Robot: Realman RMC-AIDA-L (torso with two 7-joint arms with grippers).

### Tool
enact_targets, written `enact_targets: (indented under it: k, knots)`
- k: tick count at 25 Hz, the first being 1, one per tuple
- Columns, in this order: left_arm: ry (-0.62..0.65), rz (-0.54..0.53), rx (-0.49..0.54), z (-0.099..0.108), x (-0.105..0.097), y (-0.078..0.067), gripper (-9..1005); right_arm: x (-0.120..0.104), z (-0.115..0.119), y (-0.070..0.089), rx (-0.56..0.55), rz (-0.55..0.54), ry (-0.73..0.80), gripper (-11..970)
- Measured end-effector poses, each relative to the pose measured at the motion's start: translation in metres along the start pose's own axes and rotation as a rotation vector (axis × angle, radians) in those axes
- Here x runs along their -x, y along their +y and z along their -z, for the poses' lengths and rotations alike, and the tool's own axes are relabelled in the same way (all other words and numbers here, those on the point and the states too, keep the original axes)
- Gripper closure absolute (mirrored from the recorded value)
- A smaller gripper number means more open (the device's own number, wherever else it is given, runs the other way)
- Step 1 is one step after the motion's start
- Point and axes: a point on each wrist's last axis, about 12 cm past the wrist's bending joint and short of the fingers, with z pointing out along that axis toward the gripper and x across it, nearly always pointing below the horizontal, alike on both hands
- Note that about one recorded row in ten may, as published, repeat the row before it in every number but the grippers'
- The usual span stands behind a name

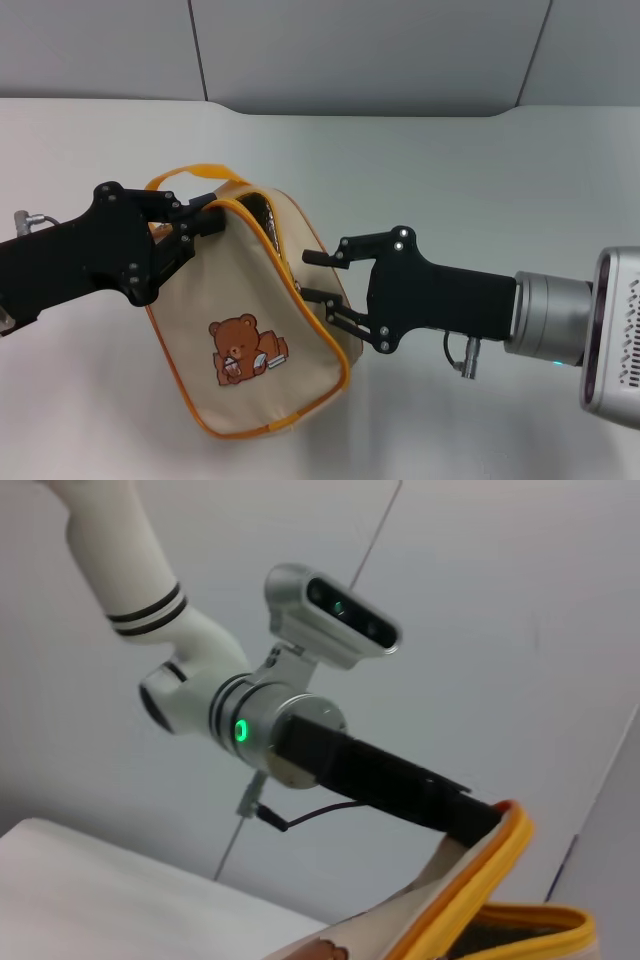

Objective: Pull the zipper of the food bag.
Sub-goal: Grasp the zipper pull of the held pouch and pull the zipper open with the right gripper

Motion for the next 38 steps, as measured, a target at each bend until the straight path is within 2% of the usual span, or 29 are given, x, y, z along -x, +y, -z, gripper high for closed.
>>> enact_targets:
  k: [7,15,28,38]
  knots:
    - [-0.002,0.003,-0.002,0.0,0.0,0.0,932,0.0,-0.002,0.001,-0.002,-0.008,-0.006,686]
    - [0.0,0.003,0.001,0.002,0.0,0.0,931,-0.002,0.001,0.009,0.001,0.062,0.0,685]
    - [-0.004,0.002,-0.006,0.001,0.001,-0.001,931,0.0,-0.003,0.011,-0.006,0.07,-0.016,686]
    - [-0.006,0.002,-0.009,0.002,0.0,-0.002,930,0.001,-0.006,0.016,-0.003,0.105,-0.026,828]
